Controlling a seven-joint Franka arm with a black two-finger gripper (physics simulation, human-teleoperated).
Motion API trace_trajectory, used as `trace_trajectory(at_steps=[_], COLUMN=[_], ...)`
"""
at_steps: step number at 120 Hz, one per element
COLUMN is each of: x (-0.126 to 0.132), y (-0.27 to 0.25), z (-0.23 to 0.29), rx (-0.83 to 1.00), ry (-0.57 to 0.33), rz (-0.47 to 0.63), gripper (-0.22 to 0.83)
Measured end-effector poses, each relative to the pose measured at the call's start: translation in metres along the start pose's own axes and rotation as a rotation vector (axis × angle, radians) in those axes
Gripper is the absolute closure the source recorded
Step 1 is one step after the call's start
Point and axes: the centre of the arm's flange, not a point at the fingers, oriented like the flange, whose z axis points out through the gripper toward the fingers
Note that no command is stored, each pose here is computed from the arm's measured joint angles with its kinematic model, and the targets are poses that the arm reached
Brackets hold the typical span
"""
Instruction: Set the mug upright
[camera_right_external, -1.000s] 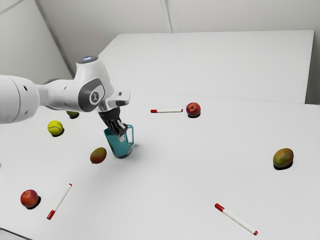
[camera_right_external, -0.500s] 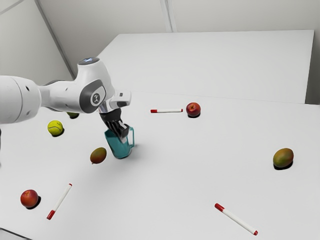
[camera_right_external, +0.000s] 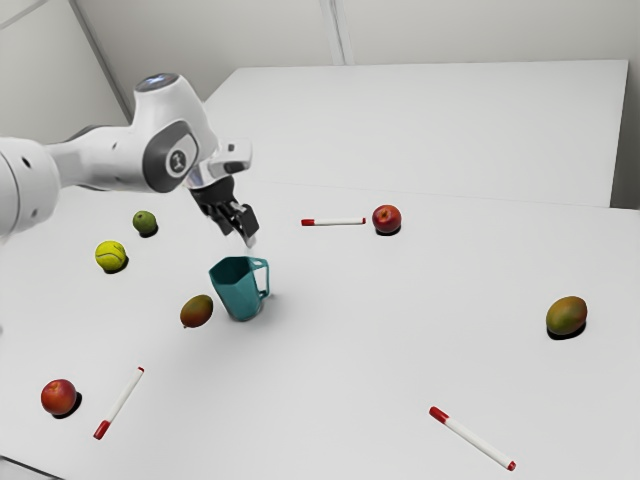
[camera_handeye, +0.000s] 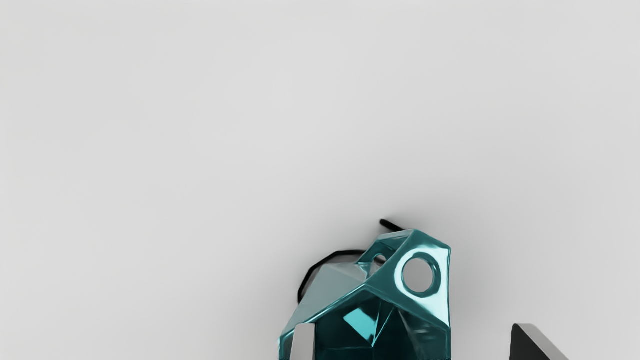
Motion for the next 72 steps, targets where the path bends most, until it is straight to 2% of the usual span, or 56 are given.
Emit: trace_trajectory(at_steps=[14, 34, 51, 72], x=[0.02, 0.03, 0.029, 0.023], y=[-0.01, -0.02, -0.02, -0.019], z=[-0.061, -0.137, -0.158, -0.159], rx=[0.024, 0.057, 0.044, 0.024], ry=[0.052, 0.063, 0.023, -0.029], rz=[-0.002, 0.0, -0.004, -0.007], gripper=[0.12, 0.06, 0.03, 0.01])
